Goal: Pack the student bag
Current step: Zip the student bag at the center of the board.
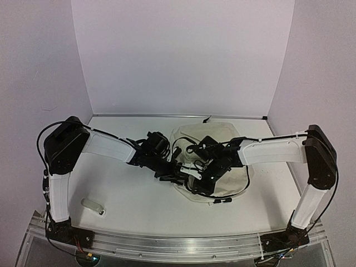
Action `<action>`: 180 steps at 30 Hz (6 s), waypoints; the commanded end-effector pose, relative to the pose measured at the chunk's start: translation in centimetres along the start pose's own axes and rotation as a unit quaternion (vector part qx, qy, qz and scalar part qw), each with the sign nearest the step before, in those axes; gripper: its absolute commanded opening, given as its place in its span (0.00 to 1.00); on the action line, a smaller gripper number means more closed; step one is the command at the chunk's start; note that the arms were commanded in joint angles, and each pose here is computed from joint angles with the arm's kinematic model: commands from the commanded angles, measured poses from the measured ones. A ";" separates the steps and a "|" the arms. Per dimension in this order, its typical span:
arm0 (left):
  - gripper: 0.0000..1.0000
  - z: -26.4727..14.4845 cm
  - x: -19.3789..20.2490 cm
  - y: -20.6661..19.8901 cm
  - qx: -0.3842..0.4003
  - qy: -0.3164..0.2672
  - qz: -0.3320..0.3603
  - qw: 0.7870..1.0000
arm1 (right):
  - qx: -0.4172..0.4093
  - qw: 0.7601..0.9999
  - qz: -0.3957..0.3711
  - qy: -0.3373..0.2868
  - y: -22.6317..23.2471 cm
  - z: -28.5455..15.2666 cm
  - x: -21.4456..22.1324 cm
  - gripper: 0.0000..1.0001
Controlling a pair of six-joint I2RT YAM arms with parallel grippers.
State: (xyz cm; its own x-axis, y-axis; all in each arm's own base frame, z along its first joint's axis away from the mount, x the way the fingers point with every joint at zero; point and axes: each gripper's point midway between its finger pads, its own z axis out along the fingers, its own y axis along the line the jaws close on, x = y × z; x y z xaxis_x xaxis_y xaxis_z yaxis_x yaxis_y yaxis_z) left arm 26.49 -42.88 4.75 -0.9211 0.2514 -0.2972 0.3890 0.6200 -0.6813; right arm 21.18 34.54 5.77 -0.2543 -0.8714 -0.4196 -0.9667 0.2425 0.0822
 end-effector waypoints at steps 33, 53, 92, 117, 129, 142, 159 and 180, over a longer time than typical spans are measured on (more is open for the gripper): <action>0.34 -9.1 1.2 -2.0 0.089 -0.116 0.033 0.989 | -0.001 0.999 -0.001 -0.039 0.9 -2.7 -0.8 0.00; 0.51 -8.0 2.7 -6.6 0.177 -0.077 0.092 0.977 | 0.031 0.995 -0.017 -0.097 0.1 -4.9 -3.5 0.00; 0.55 -14.1 1.4 -5.8 0.181 -0.175 0.043 0.967 | -0.090 0.984 -0.087 -0.126 1.0 -5.3 -7.0 0.61; 0.88 -9.1 -3.8 1.4 0.042 -0.136 -0.115 0.983 | 0.000 0.945 -0.324 0.050 3.7 0.0 -4.9 0.53; 0.88 -5.5 -2.0 1.6 -0.015 -0.075 -0.097 0.992 | 0.041 0.943 -0.325 0.065 2.7 0.5 -5.2 0.49; 0.73 -4.4 -1.9 1.5 -0.005 -0.069 -0.098 0.993 | 0.103 0.938 -0.323 0.076 1.1 1.7 -5.7 0.53; 0.00 -5.9 -3.3 4.8 -0.030 -0.096 -0.139 0.985 | 0.083 0.958 -0.271 0.054 3.1 -2.4 -4.1 0.00; 0.00 -6.4 -4.0 7.8 -0.030 -0.115 -0.161 0.980 | -0.066 0.989 -0.130 -0.003 6.9 -3.3 -3.9 0.13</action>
State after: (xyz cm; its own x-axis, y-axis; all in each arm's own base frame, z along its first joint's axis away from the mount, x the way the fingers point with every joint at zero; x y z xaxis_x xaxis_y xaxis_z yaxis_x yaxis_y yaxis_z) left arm 28.68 -37.36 6.00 -0.9903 -0.0024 -0.1390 0.1076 0.6192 -0.7778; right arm 18.15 37.88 8.99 0.0605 -0.9075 -0.4157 -0.9968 -0.0329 -0.0733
